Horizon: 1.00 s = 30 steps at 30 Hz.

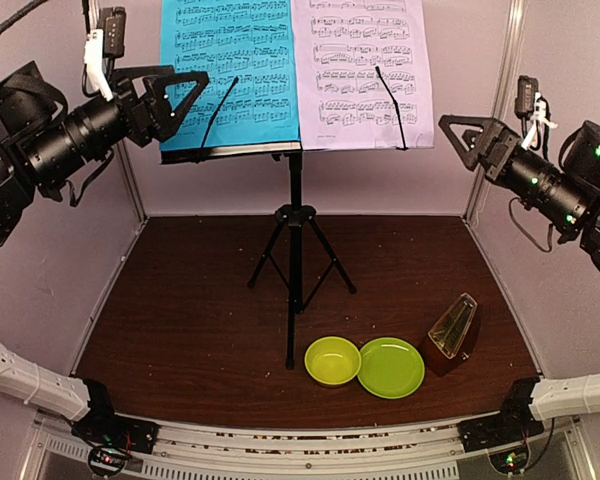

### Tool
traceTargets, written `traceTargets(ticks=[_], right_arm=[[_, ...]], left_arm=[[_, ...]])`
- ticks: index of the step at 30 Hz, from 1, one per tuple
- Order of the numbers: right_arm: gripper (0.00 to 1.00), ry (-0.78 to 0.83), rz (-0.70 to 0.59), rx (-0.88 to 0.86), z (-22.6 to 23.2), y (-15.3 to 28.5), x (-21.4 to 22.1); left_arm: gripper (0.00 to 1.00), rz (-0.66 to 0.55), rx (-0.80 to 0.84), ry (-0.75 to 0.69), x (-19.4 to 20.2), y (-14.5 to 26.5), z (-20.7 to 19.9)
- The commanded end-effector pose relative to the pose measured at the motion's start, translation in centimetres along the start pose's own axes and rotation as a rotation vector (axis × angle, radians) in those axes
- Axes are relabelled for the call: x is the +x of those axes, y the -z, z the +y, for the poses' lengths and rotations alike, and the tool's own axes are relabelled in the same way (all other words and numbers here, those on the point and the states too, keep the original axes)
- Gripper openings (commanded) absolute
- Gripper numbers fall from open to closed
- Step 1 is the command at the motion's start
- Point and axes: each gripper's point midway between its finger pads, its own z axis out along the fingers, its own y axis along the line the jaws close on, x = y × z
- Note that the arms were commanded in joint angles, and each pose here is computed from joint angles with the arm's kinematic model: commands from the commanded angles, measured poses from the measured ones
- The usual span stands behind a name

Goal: Set up the instrument practice props

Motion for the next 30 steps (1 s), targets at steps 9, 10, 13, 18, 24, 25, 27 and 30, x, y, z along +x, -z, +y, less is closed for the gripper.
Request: traceTargets(ticks=[9,10,13,18,24,25,27,30], right_arm=[[0.98,-0.019,0.148,0.501,-11.7,8.6,8.3],[1.0,-0.027,0.152,0.528,-12.3,9.2,8.8],[1.0,-0.072,0.162,0.607,-14.1,10.7,10.5],[1.0,-0.146,0.243,0.828,-17.7,13.2,14.8],[1.0,-0.235,0.301,1.016,-20.3,15.6,19.1],[1.0,-0.25,0.31,1.027,-20.5,15.6,19.7],[1.0,-0.276,0.329,1.049,-20.8,15.6,21.0],[1.0,-0.282,0.353,1.1,-21.3,15.6,22.1]], left_arm=[[0.85,0.053,-0.18,0.119,7.0,5.3,3.6],[0.85,0.06,-0.18,0.121,7.5,5.6,3.6],[0.84,0.099,-0.18,0.115,9.4,6.2,3.6],[0.85,0.188,-0.228,0.093,12.8,7.2,4.3],[0.85,0.214,-0.28,0.106,15.6,8.8,5.2],[0.85,0.218,-0.284,0.109,15.9,9.0,5.2],[0.85,0.23,-0.288,0.107,16.5,9.1,5.3],[0.85,0.252,-0.295,0.104,17.2,9.2,5.4]])
